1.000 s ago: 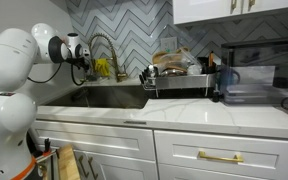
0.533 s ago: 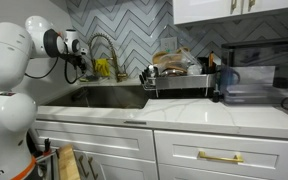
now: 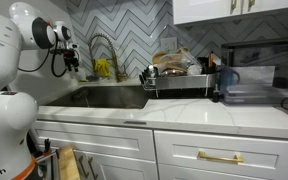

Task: Remove the sponge from the case inside the sink on the left and put it on the top left side of the sink

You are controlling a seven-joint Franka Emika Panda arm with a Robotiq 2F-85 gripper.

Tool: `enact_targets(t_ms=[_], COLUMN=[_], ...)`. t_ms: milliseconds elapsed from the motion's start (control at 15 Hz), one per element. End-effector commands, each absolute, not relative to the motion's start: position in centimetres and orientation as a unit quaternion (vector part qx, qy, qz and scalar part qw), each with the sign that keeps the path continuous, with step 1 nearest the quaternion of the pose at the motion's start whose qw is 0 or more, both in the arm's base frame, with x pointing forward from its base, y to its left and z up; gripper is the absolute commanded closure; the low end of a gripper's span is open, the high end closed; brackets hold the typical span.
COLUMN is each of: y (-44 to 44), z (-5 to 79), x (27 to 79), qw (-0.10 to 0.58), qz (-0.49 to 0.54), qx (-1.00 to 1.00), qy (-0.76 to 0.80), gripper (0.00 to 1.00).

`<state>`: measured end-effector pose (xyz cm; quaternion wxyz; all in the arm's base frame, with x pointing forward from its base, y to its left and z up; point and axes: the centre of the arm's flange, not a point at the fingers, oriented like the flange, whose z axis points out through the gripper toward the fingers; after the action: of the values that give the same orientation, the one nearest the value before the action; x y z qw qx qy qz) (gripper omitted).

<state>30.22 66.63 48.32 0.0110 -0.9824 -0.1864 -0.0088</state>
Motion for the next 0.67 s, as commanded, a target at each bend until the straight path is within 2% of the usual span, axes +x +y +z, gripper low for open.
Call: enact_targets(t_ms=[0,600], y=[64.6,64.1], z=[50.3,53.6], x=[27.2,24.3], qw=[-0.062,-0.064], qz=[-0.036,-0.142], qx=[-0.976,-0.960], qy=[-0.207,-0.233], gripper=[0.00,0.00])
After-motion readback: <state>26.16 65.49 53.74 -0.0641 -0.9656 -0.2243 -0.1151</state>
